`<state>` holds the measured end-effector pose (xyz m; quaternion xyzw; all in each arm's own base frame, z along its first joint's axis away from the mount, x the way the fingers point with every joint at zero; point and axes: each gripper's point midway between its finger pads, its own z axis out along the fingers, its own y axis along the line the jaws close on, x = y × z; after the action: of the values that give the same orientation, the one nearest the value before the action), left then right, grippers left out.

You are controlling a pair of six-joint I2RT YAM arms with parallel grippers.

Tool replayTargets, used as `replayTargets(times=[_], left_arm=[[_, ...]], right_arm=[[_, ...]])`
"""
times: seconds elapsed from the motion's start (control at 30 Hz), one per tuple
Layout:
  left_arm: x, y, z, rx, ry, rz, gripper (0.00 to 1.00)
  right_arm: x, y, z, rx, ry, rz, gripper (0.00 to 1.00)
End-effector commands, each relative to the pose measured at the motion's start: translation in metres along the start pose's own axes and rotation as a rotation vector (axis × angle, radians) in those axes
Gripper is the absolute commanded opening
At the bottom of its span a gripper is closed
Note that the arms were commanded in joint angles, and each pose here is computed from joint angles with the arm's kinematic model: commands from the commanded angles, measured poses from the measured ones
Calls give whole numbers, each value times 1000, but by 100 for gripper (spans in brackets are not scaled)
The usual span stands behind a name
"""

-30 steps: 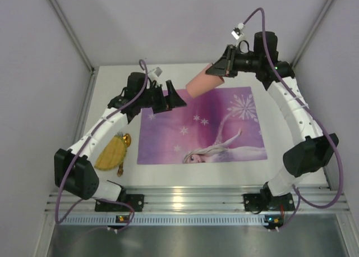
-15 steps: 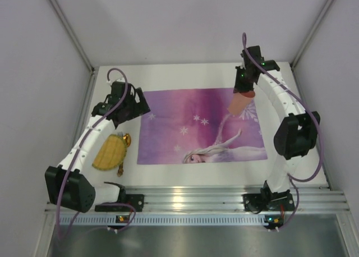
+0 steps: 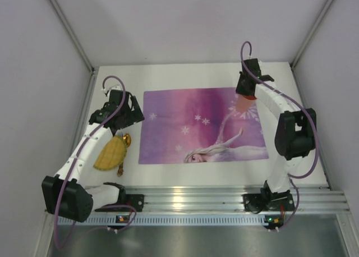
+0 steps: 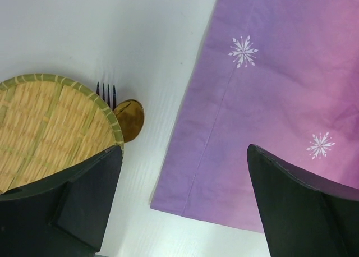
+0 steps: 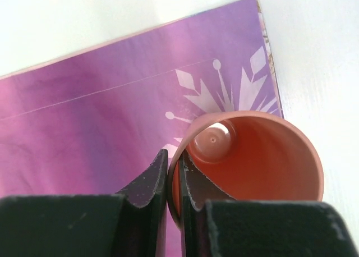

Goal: Set the dinner table for one person

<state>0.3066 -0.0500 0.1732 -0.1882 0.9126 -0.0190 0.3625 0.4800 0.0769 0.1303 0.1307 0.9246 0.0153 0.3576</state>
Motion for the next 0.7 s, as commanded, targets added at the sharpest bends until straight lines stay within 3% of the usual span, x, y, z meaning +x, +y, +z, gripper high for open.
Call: replayTargets(times=[0.0, 0.13, 0.27, 0.37, 0.53, 0.57, 0.67], left_arm=[[-1, 12, -5, -32, -22, -16, 98], [0, 17, -6, -52, -15, -4, 98], [0, 36, -5, -130, -4, -9, 98], [7, 58, 2, -158, 40, -26, 98], [11, 104, 11, -256, 81, -98, 98], [13, 111, 12, -280, 86, -103, 98], [18, 134, 14, -353, 88, -120, 98]], right_arm=[[-16, 9, -7, -48, -132, 54, 0], [-1, 19, -7, -79, -100, 25, 0], [-7, 27, -24, -97, -117, 5, 52], [-22, 31, -44, -120, -139, 2, 76], [-38, 37, -95, -152, -182, -5, 91], [-40, 36, -104, -151, -195, 0, 99], [-40, 39, -144, -191, -225, 22, 100]])
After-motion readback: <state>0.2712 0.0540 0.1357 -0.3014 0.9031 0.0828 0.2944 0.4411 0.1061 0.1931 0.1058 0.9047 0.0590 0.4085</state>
